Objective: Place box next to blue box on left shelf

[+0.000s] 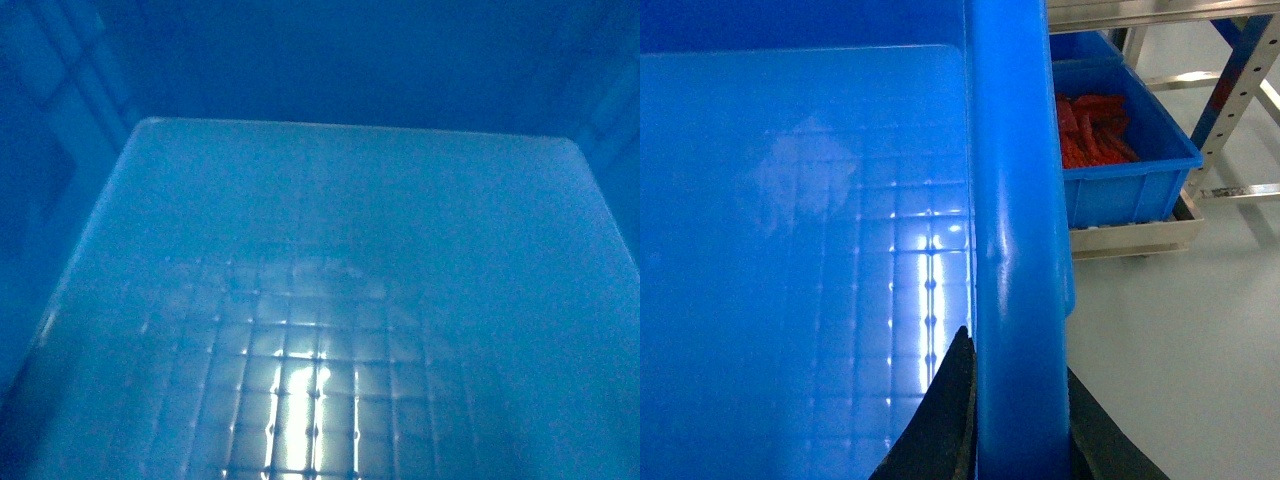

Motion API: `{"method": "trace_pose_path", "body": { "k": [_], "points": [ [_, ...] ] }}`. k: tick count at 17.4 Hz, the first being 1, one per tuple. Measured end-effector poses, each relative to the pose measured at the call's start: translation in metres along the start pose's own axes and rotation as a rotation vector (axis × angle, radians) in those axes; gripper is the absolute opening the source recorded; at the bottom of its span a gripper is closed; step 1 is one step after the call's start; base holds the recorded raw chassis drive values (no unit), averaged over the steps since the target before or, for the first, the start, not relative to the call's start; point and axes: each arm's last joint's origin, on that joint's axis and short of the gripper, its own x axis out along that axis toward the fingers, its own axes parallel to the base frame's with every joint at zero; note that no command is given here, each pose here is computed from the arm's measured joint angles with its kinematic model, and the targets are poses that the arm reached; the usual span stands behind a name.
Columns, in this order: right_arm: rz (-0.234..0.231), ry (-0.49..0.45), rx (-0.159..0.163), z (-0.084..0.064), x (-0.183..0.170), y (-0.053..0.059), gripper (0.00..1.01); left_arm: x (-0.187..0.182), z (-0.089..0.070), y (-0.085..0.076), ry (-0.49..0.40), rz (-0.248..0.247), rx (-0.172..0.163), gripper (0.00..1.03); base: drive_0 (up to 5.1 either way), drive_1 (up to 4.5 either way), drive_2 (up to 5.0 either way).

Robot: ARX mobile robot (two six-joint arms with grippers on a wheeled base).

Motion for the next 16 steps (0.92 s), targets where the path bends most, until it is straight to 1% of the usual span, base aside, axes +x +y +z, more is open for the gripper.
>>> {"method": "trace_pose_path", "body": {
  "k": [16],
  "points": [
    [-0.001,0.000,0.000,0.0001,-0.0001,0.0000,0.09,0.0000,0.0000,-0.0001,0.000,-0.002,0.002,0.20,0.0,0.00,0.0]
  ]
}}
